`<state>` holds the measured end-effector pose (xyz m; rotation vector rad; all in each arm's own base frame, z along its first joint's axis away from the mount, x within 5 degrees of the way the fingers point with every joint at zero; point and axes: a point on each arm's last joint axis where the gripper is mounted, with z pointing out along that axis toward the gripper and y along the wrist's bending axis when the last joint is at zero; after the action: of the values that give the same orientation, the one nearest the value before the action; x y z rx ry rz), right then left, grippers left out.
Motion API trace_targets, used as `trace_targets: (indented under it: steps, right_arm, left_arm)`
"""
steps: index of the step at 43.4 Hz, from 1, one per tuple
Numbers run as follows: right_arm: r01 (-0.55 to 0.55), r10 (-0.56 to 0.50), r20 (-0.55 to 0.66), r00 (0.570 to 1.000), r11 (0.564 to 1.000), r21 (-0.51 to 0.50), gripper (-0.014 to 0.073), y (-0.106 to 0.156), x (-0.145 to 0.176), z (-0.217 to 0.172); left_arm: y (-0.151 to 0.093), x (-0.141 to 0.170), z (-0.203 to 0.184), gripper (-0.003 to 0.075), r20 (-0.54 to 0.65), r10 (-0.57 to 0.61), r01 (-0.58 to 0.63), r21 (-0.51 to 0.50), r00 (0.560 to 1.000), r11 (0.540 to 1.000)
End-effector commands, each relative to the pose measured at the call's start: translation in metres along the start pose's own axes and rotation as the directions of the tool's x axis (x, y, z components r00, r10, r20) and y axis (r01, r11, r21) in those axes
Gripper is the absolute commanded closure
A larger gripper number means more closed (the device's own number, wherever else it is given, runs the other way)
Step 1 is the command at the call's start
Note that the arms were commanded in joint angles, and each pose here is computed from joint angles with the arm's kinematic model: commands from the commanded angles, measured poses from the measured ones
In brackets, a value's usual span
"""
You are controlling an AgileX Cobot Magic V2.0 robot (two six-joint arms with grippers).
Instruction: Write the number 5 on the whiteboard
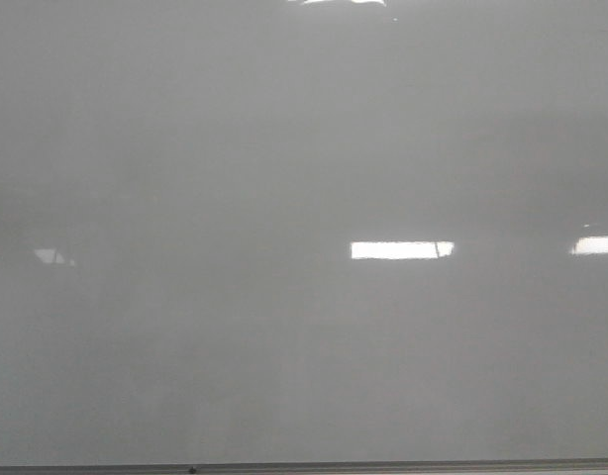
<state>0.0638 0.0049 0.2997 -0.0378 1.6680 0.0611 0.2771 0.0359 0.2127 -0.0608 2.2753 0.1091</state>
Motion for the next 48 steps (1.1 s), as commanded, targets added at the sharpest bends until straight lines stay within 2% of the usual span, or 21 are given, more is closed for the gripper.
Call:
trace_targets:
  steps: [1, 4, 6, 8, 10, 12, 14, 19, 27, 33, 36, 39, 43, 46, 48]
  right_arm:
    - [-0.008, 0.007, 0.088, 0.996, 1.0, 0.006, -0.0001, 0.0, -0.016, -0.001]
    - [-0.008, 0.007, 0.088, 0.996, 1.0, 0.006, -0.0001, 0.0, -0.016, -0.001]
    - [-0.008, 0.007, 0.084, 0.996, 1.0, 0.006, -0.0001, 0.0, -0.016, -0.001]
    - [-0.008, 0.007, 0.079, 0.997, 1.0, 0.005, -0.0001, 0.0, -0.015, -0.001]
    - [-0.008, 0.007, 0.071, 0.997, 1.0, 0.004, -0.0001, 0.0, -0.014, 0.0]
    - [-0.008, 0.007, 0.062, 0.998, 1.0, 0.004, -0.0001, 0.0, -0.014, 0.0]
    - [-0.008, 0.007, 0.055, 0.998, 1.0, 0.003, -0.0001, 0.0, -0.013, 0.0]
    - [-0.015, 0.015, 0.042, 0.999, 1.0, -0.001, -0.0001, 0.0, -0.012, 0.0]
    - [-0.036, 0.032, -0.088, 0.996, 0.998, -0.045, -0.0001, 0.004, -0.011, 0.007]
    - [0.016, -0.054, -0.203, 0.978, 0.983, -0.185, -0.0001, 0.016, -0.016, 0.014]
    - [0.043, -0.119, -0.239, 0.964, 0.952, -0.304, -0.0001, 0.026, -0.023, 0.019]
    - [0.072, -0.201, -0.257, 0.945, 0.897, -0.436, -0.0001, 0.038, -0.028, 0.023]
    - [0.113, -0.309, -0.236, 0.921, 0.793, -0.599, -0.0001, 0.056, -0.034, 0.03]
    - [0.139, -0.361, -0.188, 0.913, 0.71, -0.69, -0.0001, 0.069, -0.039, 0.035]
    - [0.143, -0.376, -0.17, 0.911, 0.674, -0.724, -0.0001, 0.075, -0.041, 0.039]
  left_arm:
    - [-0.006, -0.027, -0.025, 0.0734, 0.0, 0.004, -0.004, 0.021, 1.0, 1.0]
    - [-0.019, -0.033, -0.035, 0.0734, -0.072, 0.083, -0.079, 0.059, 0.994, 0.995]
    - [-0.033, -0.037, -0.041, 0.0734, -0.111, 0.192, -0.18, 0.11, 0.975, 0.978]
    - [-0.044, -0.039, -0.047, 0.0734, -0.143, 0.301, -0.278, 0.159, 0.943, 0.947]
    - [-0.061, -0.04, -0.054, 0.0734, -0.154, 0.421, -0.383, 0.227, 0.894, 0.895]
    - [-0.076, -0.04, -0.062, 0.0734, -0.155, 0.527, -0.471, 0.29, 0.836, 0.833]
    - [-0.094, -0.039, -0.07, 0.0734, -0.127, 0.63, -0.558, 0.353, 0.766, 0.751]
    - [-0.131, -0.036, -0.091, 0.0734, -0.037, 0.79, -0.693, 0.456, 0.612, 0.558]
    - [-0.179, -0.026, -0.131, 0.0734, 0.121, 0.908, -0.793, 0.542, 0.402, 0.279]
    - [-0.207, -0.015, -0.161, 0.0734, 0.256, 0.933, -0.836, 0.542, 0.254, 0.079]
    - [-0.218, -0.011, -0.172, 0.0734, 0.312, 0.928, -0.853, 0.521, 0.206, 0.014]
    - [-0.226, -0.007, -0.182, 0.0734, 0.365, 0.917, -0.864, 0.5, 0.158, -0.05]
    - [-0.233, -0.003, -0.19, 0.0734, 0.409, 0.903, -0.872, 0.481, 0.134, -0.089]
    - [-0.236, 0.0, -0.194, 0.0734, 0.426, 0.896, -0.873, 0.476, 0.123, -0.106]
    - [-0.238, 0.002, -0.196, 0.0734, 0.434, 0.894, -0.872, 0.475, 0.116, -0.117]
